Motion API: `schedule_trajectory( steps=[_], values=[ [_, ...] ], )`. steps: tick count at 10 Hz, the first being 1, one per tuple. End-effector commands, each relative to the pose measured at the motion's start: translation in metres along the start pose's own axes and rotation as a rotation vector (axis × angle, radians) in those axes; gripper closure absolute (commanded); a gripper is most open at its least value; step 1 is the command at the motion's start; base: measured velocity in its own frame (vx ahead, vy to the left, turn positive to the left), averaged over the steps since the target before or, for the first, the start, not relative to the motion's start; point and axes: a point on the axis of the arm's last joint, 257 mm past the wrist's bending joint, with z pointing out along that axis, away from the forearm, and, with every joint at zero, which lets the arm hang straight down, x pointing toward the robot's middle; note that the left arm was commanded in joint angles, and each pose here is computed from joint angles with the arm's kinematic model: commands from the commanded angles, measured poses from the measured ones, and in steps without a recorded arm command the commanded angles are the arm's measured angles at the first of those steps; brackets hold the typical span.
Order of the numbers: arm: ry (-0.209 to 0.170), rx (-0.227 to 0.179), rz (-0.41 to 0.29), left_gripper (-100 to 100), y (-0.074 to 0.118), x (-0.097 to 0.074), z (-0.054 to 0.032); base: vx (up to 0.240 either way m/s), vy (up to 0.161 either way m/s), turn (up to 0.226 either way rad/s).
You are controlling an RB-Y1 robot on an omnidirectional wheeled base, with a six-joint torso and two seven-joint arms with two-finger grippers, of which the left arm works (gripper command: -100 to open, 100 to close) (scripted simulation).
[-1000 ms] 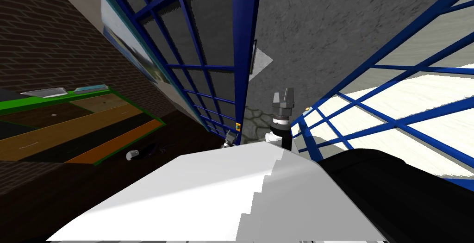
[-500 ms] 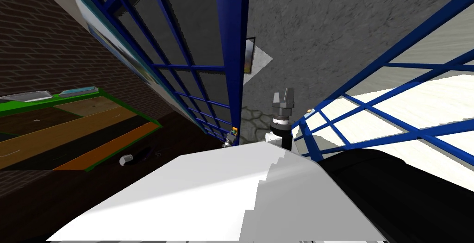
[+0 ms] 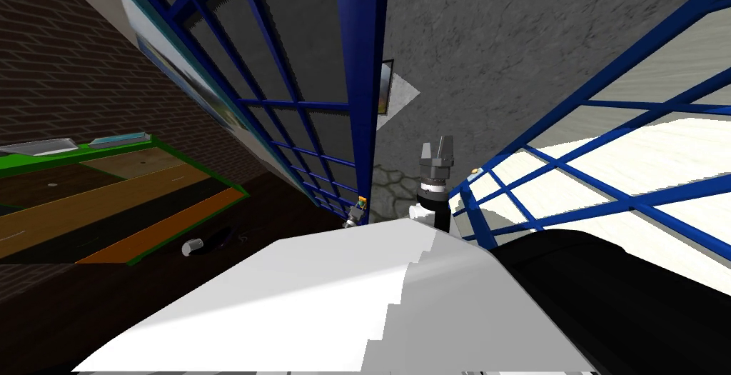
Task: Push the door open
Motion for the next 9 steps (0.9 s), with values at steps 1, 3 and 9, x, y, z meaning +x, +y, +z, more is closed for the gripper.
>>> schedule_trajectory(
  steps=[1, 3, 9],
  values=[
    [-0.003, 0.014, 0.004, 100, -0.008, -0.002, -0.0012, 0.057, -0.060, 0.018],
    [-0.005, 0.025, 0.007, 100, -0.014, -0.003, -0.0020, 0.101, -0.099, 0.027],
    [-0.011, 0.088, 0.016, 100, -0.045, -0.006, -0.0057, 0.137, -0.132, 0.031]
  ],
)
